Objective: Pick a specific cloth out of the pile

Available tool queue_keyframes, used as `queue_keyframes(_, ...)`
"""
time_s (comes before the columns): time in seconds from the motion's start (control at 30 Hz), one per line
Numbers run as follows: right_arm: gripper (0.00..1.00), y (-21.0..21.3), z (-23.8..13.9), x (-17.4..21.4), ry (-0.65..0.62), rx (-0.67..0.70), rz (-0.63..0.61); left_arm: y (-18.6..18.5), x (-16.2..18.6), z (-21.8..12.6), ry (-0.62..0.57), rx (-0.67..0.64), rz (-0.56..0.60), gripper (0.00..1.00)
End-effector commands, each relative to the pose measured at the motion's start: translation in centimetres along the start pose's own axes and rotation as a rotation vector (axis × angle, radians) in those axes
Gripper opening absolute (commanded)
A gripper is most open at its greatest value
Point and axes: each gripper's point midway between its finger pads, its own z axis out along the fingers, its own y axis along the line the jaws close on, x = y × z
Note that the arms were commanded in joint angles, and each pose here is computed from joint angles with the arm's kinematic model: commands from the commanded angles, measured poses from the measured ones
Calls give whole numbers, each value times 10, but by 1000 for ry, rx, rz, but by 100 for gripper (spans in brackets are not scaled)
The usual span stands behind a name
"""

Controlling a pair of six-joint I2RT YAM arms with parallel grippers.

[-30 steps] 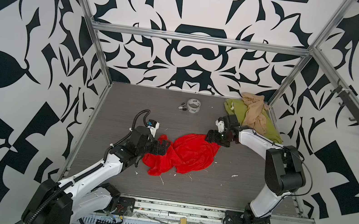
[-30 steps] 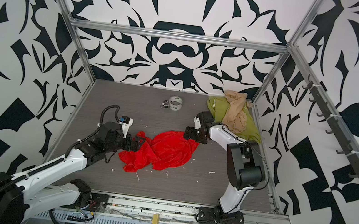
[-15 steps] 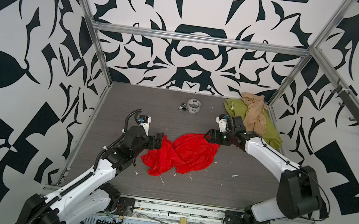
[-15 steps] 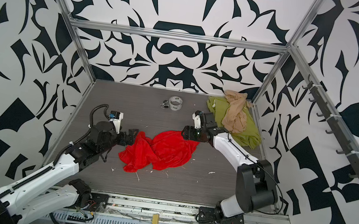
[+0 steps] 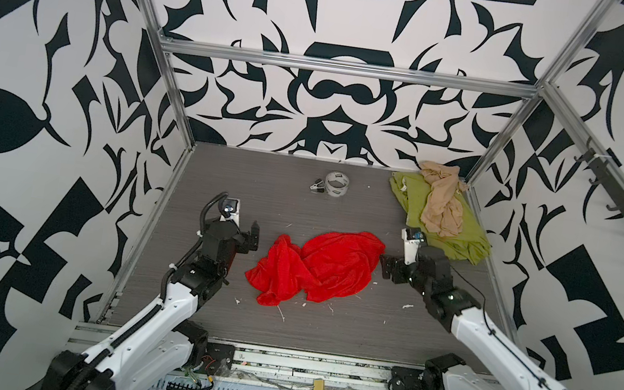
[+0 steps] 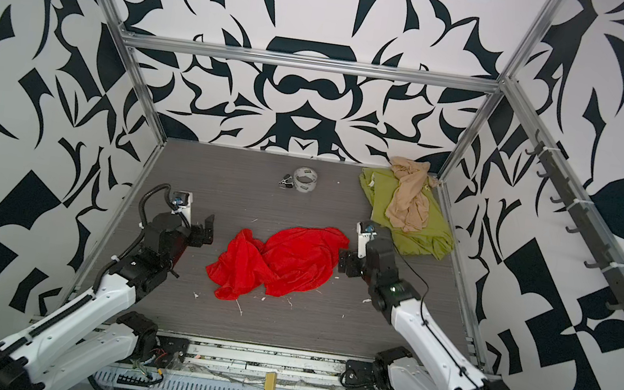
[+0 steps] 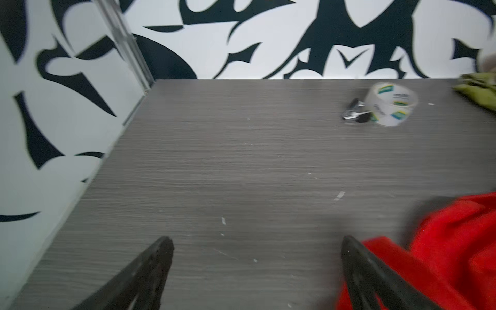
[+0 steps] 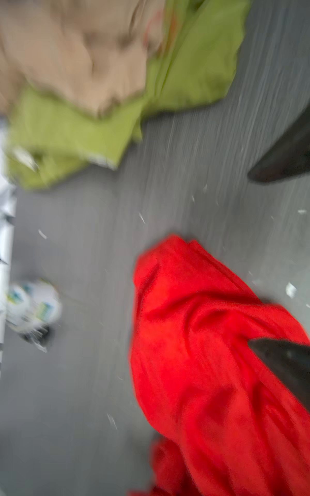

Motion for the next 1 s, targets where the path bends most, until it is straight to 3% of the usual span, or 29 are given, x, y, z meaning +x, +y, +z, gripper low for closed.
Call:
queue_keyframes(0.0, 100, -61, -9, -37, -290, 318, -6, 23, 7, 28, -14, -24, 10, 100)
queue_keyframes(0.1, 100, -78, 16, -15, -209, 370, 14, 23, 25, 57, 45, 7, 70, 99)
queue_keyframes(0.2, 94, -68, 25, -25, -279, 320, -52, 9, 19, 74, 14, 102, 86, 96)
queue_keyframes(0.23, 88, -70, 24, -28, -322, 327, -38, 4, 18, 78, 19, 130, 91, 95)
queue_keyframes(0.3, 87, -79, 33, -21, -331, 307, 27, 0, 16, 83, 18, 147, 72, 95)
queue_keyframes(0.37, 100, -77, 46, -12, -328, 282, 18, -2, 13, 85, -15, 180, 17, 94)
queue_keyframes(0.43, 100, -74, 56, -16, -346, 276, -10, -2, 28, 92, -6, 173, 13, 94)
queue_keyframes(0.47, 100, -71, 59, -14, -307, 259, -21, 1, 33, 96, -15, 156, 5, 94)
queue_keyframes(0.5, 100, -78, 66, -12, -245, 290, 12, 3, 30, 99, -38, 145, 12, 99)
queue_keyframes(0.57, 99, -96, 76, -12, -171, 377, 67, 5, 31, 99, -24, 146, -9, 99)
queue_keyframes(0.63, 100, -99, 68, -9, -213, 378, 83, 7, 29, 100, -46, 140, -9, 100)
queue_keyframes(0.7, 100, -78, 79, -14, -195, 252, 7, 7, 30, 101, -36, 140, -11, 99)
queue_keyframes(0.73, 99, -70, 88, -12, -152, 174, 25, 6, 31, 101, -35, 141, -12, 99)
queue_keyframes(0.97, 100, -79, 84, -11, -161, 189, 48, 7, 29, 100, -43, 138, -13, 100)
